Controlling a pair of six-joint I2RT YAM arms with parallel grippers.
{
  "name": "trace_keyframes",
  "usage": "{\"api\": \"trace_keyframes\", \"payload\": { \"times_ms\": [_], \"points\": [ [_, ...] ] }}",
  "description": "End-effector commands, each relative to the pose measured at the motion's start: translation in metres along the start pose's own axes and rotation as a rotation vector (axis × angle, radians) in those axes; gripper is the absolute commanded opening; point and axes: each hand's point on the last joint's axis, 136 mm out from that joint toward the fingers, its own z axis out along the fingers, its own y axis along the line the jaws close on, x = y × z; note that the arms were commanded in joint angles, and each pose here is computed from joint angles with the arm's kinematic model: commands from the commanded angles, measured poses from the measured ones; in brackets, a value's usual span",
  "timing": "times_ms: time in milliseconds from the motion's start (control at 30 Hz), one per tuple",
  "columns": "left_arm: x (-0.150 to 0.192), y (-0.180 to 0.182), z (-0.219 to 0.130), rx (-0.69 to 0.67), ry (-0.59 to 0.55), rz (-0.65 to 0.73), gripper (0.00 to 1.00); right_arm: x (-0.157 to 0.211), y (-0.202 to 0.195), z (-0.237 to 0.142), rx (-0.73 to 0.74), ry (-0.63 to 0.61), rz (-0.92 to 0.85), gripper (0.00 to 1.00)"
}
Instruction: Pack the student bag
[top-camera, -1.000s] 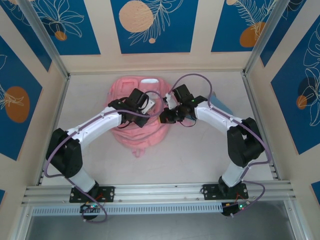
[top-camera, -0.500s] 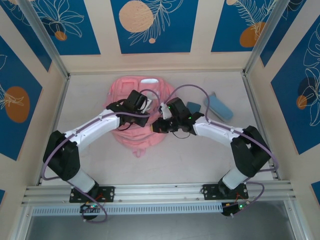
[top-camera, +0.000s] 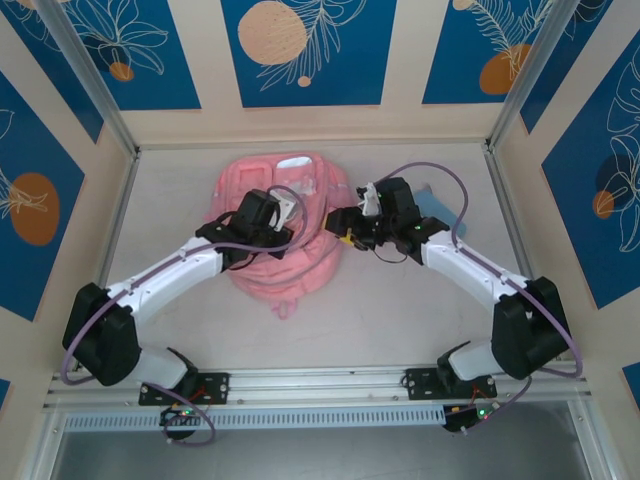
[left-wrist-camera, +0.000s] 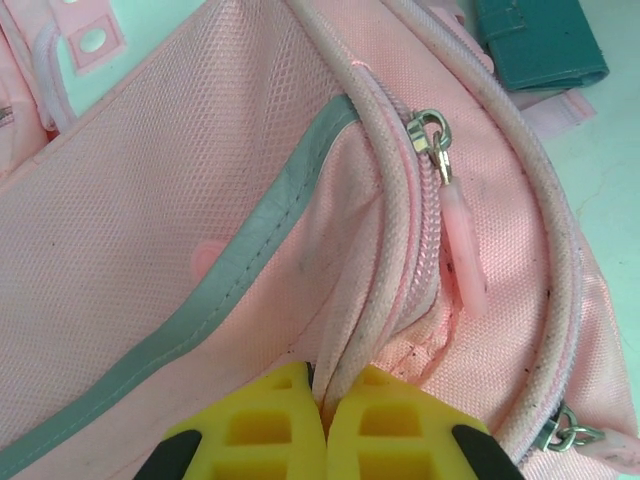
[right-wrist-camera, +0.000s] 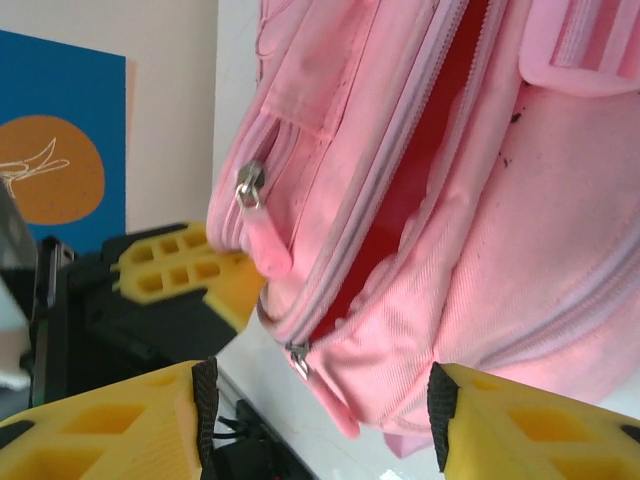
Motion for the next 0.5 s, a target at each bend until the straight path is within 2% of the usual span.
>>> {"api": "trace_keyframes", "payload": {
  "times_ms": [0,467],
  "points": [
    [-0.029,-0.009,-0.019,0.061,-0.132,-0.015,0.0,0.0,0.016,0.008,-0.053,0.073,0.085,0.6],
    [-0.027,-0.005,-0.022,0.043,-0.127,-0.062,0.0,0.002,0.02,0.049,-0.034,0.225,0.213,0.59]
  ]
}}
